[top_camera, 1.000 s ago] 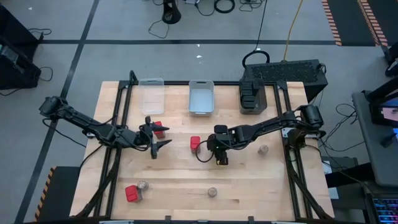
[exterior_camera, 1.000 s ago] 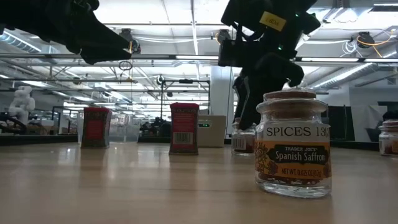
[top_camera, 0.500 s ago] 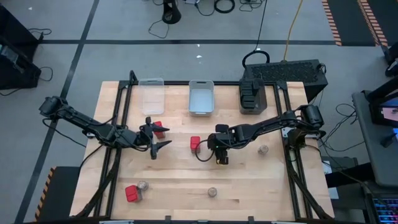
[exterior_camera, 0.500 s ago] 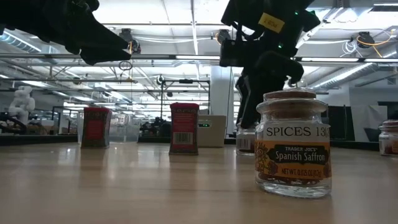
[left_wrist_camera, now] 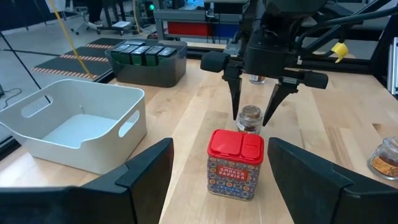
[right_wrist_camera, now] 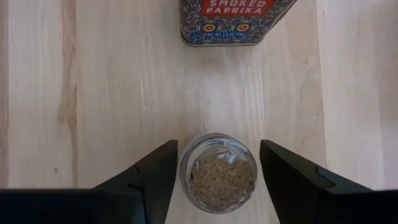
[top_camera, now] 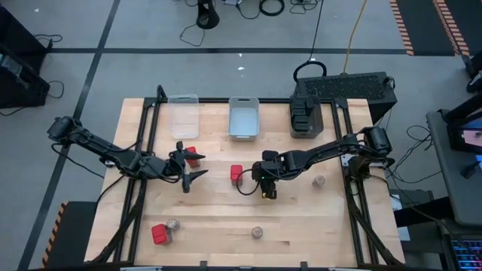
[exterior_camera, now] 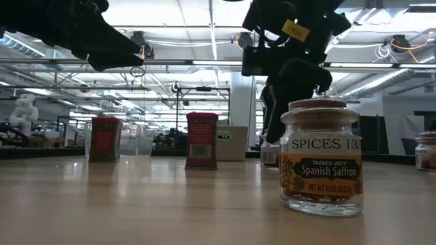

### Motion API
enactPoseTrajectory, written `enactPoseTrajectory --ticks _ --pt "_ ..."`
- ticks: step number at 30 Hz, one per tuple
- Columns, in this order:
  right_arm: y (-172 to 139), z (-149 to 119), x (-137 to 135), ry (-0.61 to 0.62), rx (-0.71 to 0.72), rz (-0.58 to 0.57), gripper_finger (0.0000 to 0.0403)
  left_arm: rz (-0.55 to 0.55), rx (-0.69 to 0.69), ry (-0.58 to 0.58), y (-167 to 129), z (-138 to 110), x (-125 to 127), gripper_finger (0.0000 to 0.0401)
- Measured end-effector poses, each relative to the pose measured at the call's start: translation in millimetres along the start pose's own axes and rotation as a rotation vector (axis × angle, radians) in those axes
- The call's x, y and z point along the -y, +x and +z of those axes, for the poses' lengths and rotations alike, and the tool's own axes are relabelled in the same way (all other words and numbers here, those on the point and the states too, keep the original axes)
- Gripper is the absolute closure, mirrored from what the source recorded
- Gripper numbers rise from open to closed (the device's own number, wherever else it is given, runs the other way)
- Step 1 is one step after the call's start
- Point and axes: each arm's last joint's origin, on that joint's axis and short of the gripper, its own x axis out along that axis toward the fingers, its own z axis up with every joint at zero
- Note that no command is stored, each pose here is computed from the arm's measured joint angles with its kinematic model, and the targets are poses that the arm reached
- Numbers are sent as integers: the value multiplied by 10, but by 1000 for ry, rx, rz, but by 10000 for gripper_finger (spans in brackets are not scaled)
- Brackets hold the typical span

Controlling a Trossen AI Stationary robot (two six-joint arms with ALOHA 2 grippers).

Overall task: Sort spices by type
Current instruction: Put the top left brown seasoning bottle into the light gray bin

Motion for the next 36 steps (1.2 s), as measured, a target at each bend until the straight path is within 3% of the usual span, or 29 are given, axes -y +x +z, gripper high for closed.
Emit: enactPoseTrajectory --ticks 9,18,25,27,36 --pt "0 -26 7 -4 -26 -8 169 0 -2 -5 0 -2 -1 134" --pt "0 -24 5 -5 -24 -8 201 1 -4 -7 0 -5 -1 134" --pt "-5 -10 44 6 -24 -15 259 1 -4 -11 0 -5 -1 134" --pt "-38 15 61 5 -44 -19 261 1 -4 -11 0 -5 -1 134" --pt "-588 528 170 -40 1 -26 255 1 -6 -9 0 -7 -1 134"
